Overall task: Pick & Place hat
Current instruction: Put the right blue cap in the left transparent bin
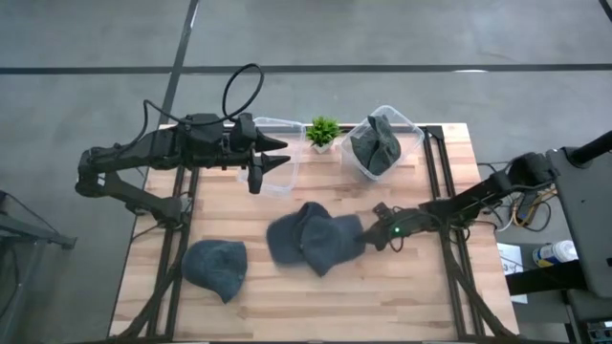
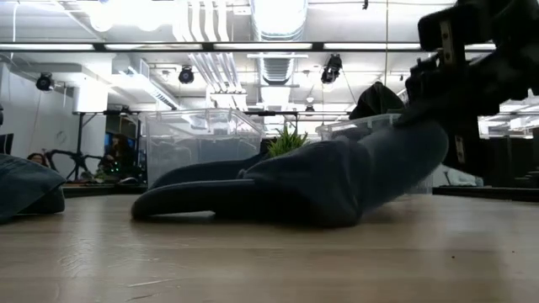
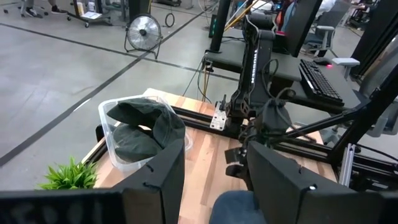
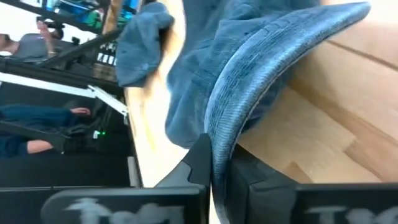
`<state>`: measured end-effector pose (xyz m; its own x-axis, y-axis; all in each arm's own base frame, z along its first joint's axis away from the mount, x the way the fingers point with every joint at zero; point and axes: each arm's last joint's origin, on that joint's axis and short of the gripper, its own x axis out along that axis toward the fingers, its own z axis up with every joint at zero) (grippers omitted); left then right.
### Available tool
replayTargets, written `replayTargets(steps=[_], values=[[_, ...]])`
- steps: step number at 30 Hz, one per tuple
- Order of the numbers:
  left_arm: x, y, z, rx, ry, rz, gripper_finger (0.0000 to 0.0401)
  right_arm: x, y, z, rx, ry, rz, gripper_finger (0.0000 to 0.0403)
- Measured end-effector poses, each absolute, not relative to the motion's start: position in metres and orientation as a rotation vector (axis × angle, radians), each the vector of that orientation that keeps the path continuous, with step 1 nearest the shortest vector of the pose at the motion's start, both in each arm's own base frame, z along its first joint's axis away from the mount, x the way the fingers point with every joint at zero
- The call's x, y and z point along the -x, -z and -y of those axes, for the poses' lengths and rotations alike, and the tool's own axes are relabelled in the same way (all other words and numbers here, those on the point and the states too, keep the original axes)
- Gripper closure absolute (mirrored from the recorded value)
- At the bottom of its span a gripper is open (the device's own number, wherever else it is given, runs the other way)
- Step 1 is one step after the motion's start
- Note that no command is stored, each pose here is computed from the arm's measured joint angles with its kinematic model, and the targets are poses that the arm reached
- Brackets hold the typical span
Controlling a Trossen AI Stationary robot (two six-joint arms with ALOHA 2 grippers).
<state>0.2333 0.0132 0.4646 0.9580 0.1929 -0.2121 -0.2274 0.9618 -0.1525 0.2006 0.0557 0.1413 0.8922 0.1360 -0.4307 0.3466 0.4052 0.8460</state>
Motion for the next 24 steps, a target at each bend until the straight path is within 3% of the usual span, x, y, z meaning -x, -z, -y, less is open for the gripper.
replayTargets(steps=[17, 24], values=[[-0.233, -0.464, -0.013, 0.168, -0.215, -0.207, 0.0233, -0.184, -0.226, -0.051, -1.071, -0.149, -0.129, 0.0393], [-0.233, -0.464, -0.014, 0.347, -0.221, -0.193, 0.0233, -0.171, -0.264, -0.046, -0.961, -0.173, 0.065, 0.0392]])
